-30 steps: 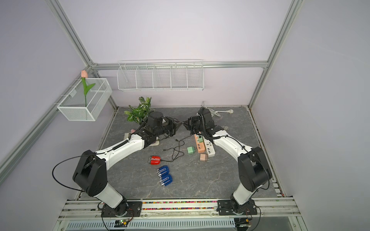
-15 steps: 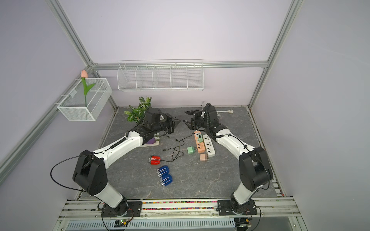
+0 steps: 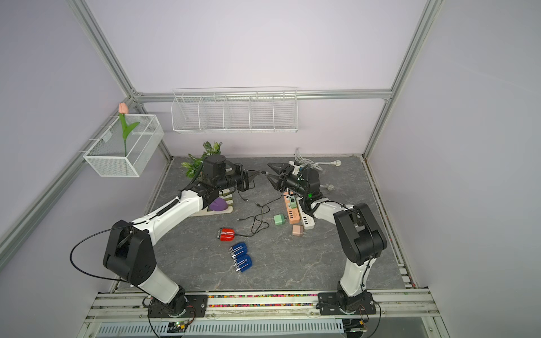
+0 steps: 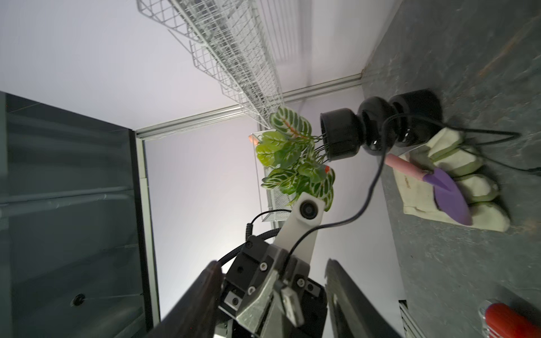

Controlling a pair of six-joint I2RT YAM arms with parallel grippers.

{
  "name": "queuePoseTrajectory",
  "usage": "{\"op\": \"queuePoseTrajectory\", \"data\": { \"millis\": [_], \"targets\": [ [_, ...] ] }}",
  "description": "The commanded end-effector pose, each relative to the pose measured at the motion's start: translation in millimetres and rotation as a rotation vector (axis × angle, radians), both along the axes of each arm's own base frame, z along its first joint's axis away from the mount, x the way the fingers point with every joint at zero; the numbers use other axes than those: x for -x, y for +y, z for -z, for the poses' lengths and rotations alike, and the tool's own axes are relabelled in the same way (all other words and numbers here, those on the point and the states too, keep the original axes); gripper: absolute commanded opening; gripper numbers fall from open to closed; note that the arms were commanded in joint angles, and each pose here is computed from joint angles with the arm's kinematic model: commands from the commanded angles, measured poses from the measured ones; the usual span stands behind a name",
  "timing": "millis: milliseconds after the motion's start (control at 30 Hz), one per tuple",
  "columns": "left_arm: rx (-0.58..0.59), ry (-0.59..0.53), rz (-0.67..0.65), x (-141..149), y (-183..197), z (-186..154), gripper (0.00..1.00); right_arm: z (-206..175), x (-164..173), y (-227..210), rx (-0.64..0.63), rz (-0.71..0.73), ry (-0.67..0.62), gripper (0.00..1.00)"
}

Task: Charge the electric shaver
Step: Pick up the charging cable from the center of the board.

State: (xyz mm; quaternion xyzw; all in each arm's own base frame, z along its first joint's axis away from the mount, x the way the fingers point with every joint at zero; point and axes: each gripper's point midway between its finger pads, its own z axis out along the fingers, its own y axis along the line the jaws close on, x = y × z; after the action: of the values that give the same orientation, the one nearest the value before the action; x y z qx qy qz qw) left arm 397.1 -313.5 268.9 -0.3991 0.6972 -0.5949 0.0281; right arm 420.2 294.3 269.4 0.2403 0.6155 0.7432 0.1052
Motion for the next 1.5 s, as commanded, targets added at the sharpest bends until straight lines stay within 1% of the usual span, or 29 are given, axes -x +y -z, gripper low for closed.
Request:
{"op": "queuePoseTrajectory", "data": {
  "millis": [0, 333, 500, 533, 733, 833, 867, 967, 1133, 1467],
  "targets": [
    [0.048, 0.06, 0.006, 1.6, -1.7, 3.2, 0.0, -17.9, 7.6, 1.9, -0.073, -0.024, -0.049, 0.47],
    [0.049, 0.058, 0.003, -0.7, -1.9, 4.0, 0.0, -5.7, 6.7, 2.2, -0.052, -0.025, -0.009, 0.2],
    [0.053, 0.056, 0.008, -1.3, -3.2, 3.5, 0.0, 0.1, 6.7, 2.8, -0.038, -0.027, 0.01, 0.08],
    [0.054, 0.053, 0.009, -1.7, -3.5, 2.9, 0.0, 1.6, 6.9, 2.9, -0.032, -0.029, 0.015, 0.07],
    [0.048, 0.027, 0.017, -3.2, -4.7, -0.3, 0.01, 7.9, 7.6, 2.4, 0.0, -0.027, 0.047, 0.07],
    [0.013, 0.013, 0.042, -1.0, -5.6, 1.5, 0.21, 7.0, 6.8, 1.4, 0.013, -0.02, 0.057, 0.07],
    [0.001, 0.005, 0.052, 0.2, -6.1, 1.2, 0.26, 7.1, 6.4, 1.6, 0.019, -0.021, 0.065, 0.07],
    [-0.053, -0.015, 0.078, 2.4, -5.7, 5.1, 0.34, 6.1, 5.7, 3.4, 0.032, -0.031, 0.088, 0.07],
    [-0.115, -0.04, 0.109, 2.6, -6.7, 11.2, 0.35, 5.8, 6.9, 7.7, 0.049, -0.057, 0.132, 0.07],
    [-0.154, -0.054, 0.137, -0.1, -14.0, 25.1, 0.32, 1.5, 8.3, 13.1, 0.036, -0.073, 0.16, 0.07]
  ]
}}
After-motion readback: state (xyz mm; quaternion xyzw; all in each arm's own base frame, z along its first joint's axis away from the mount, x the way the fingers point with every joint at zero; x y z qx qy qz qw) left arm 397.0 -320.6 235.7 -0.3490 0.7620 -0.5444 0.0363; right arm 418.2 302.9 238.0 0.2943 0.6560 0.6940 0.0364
